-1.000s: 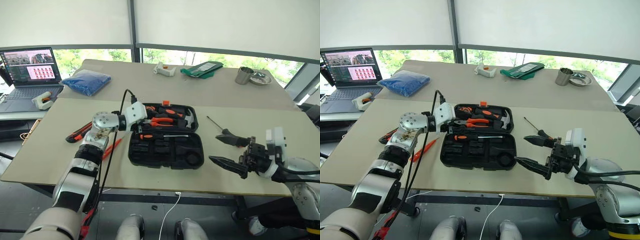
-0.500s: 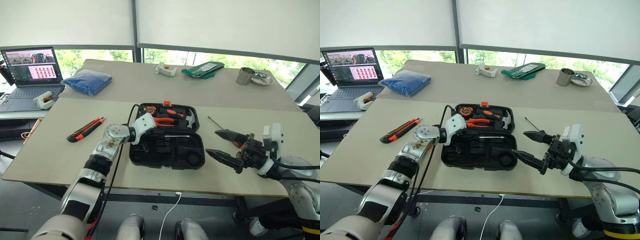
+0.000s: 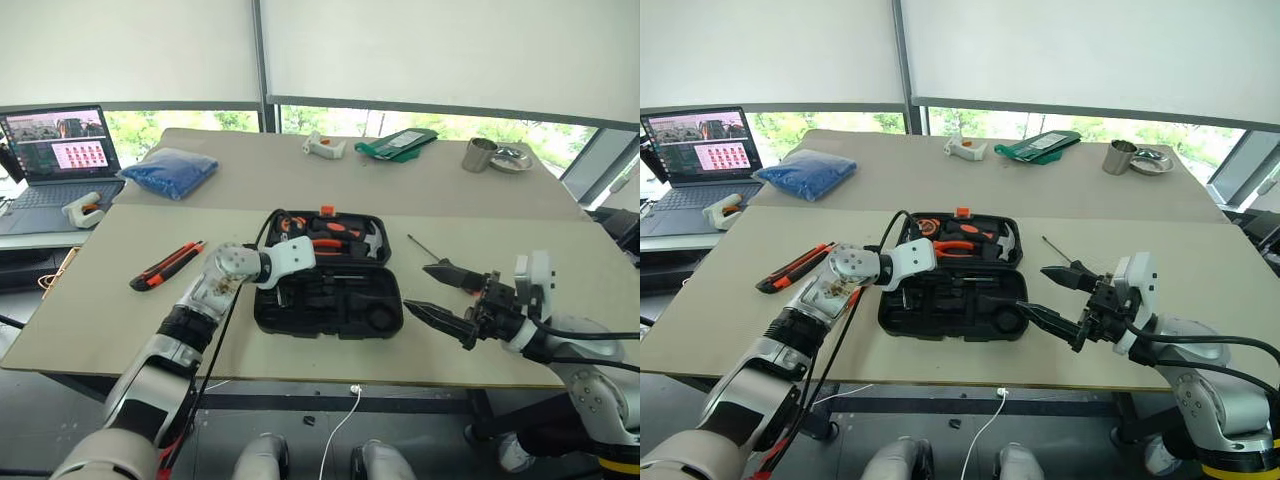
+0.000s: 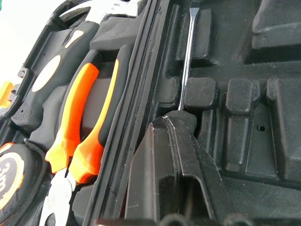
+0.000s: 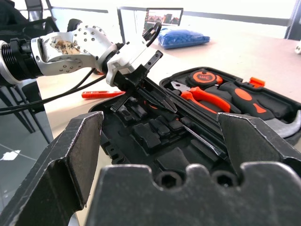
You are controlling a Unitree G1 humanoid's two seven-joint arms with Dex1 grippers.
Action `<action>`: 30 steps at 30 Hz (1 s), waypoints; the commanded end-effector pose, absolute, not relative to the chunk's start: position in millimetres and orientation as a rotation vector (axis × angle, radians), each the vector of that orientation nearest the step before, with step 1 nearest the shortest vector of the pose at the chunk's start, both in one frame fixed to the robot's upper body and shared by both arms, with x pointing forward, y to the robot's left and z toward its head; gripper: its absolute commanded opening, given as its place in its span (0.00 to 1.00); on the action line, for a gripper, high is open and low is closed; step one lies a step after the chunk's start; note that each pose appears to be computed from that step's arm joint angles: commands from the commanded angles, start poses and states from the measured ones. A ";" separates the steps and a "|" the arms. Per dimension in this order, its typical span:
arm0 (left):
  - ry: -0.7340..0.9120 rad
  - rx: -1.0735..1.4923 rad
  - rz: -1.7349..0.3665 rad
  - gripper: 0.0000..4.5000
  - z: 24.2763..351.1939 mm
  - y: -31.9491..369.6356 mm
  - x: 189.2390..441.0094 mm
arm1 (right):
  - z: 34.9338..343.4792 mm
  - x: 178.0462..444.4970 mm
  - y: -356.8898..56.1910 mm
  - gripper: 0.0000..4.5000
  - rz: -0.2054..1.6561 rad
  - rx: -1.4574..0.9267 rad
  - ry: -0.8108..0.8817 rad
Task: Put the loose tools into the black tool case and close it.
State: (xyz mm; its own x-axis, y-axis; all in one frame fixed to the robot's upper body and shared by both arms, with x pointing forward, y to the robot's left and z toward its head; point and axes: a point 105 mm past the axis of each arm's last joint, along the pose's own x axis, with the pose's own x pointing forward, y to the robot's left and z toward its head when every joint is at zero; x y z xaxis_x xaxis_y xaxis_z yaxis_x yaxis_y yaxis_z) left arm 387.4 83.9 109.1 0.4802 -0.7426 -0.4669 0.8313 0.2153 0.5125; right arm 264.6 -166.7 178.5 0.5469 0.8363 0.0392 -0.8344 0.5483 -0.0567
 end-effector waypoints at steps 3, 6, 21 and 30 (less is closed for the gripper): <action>-0.083 0.520 -1.130 0.01 137.7 81.5 380.3 | 195.1 264.3 -187.6 1.00 0.887 -0.037 -0.124; -0.223 0.389 -1.155 0.16 168.2 86.2 375.0 | 192.5 262.2 -210.5 1.00 0.788 -0.067 -0.110; -0.128 0.178 -1.243 0.99 188.3 166.0 300.1 | 129.2 207.2 -330.6 1.00 0.266 -0.205 0.107; -0.126 0.035 -1.185 0.99 181.3 178.6 290.4 | 141.2 261.5 -307.7 1.00 0.320 -0.295 0.238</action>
